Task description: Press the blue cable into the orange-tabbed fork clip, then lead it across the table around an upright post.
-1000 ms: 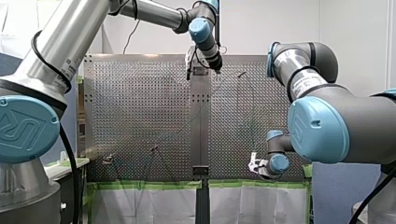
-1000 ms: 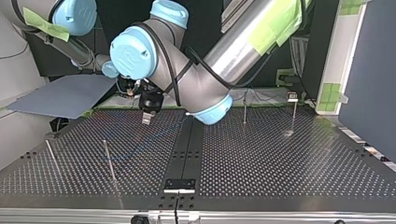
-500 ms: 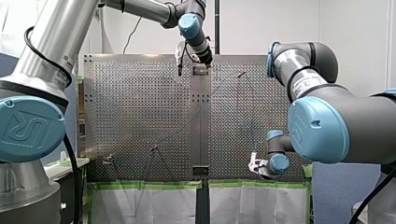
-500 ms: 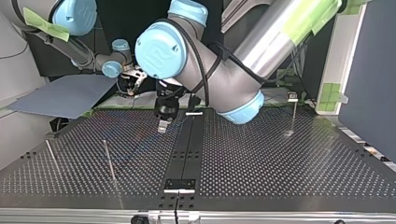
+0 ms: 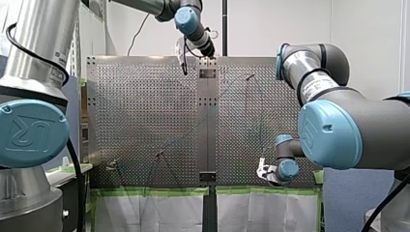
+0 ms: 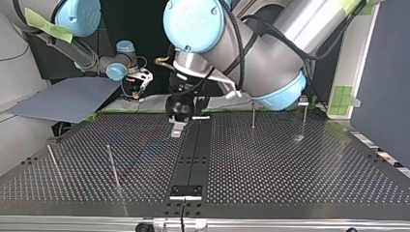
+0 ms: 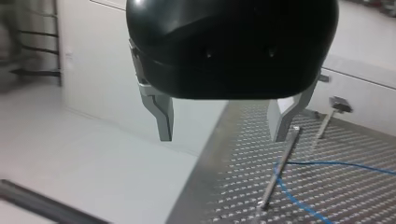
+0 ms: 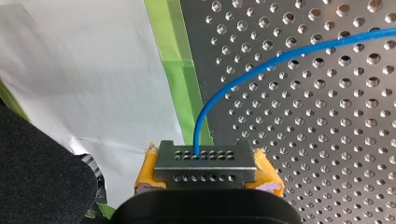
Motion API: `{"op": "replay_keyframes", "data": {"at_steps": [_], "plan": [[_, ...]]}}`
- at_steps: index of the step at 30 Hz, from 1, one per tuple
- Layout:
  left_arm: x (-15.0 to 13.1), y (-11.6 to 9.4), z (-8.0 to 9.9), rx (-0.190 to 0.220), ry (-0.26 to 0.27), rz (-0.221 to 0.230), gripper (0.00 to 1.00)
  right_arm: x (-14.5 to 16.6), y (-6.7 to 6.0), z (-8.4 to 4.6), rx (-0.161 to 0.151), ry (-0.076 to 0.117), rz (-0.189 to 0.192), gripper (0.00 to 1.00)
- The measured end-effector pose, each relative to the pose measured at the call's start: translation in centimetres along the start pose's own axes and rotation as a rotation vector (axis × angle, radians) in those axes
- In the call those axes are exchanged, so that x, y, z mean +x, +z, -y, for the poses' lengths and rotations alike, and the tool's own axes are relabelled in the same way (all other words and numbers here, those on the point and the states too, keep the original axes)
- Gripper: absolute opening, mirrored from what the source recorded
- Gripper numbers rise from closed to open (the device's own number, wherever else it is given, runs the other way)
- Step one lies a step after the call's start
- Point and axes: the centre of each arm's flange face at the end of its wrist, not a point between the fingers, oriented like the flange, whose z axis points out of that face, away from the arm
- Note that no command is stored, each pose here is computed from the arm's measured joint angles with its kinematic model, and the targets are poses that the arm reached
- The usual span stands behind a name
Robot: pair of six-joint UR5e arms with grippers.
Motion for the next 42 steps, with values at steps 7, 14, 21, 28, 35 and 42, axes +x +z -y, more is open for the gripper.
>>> {"op": "replay_keyframes", "data": {"at_steps": [7,14,21,28,35,42], "plan": [[-1.1,-1.4,-0.8,0.019,-0.062,0.051,1.0,0.0,0.0,0.1,0.002,-0.001,0.0,0.0],[-0.4,-1.9,-1.1,0.072,-0.047,0.058,1.0,0.1,0.1,0.5,0.007,-0.004,-0.002,0.0],[2.2,-1.6,-1.7,0.096,-0.004,0.05,1.0,0.0,0.1,0.8,0.012,-0.006,-0.001,0.0],[4.4,-1.3,-2.8,0.09,0.004,0.052,1.0,0.1,0.1,0.9,0.013,-0.007,-0.001,0.0],[6.8,-0.9,-4.5,0.075,0.013,0.057,1.0,0.1,0.1,0.9,0.013,-0.007,0.0,0.0],[8.8,-0.8,-6.2,0.048,0.024,0.067,1.0,0.0,0.0,1.1,0.015,-0.009,0.001,0.0]]}}
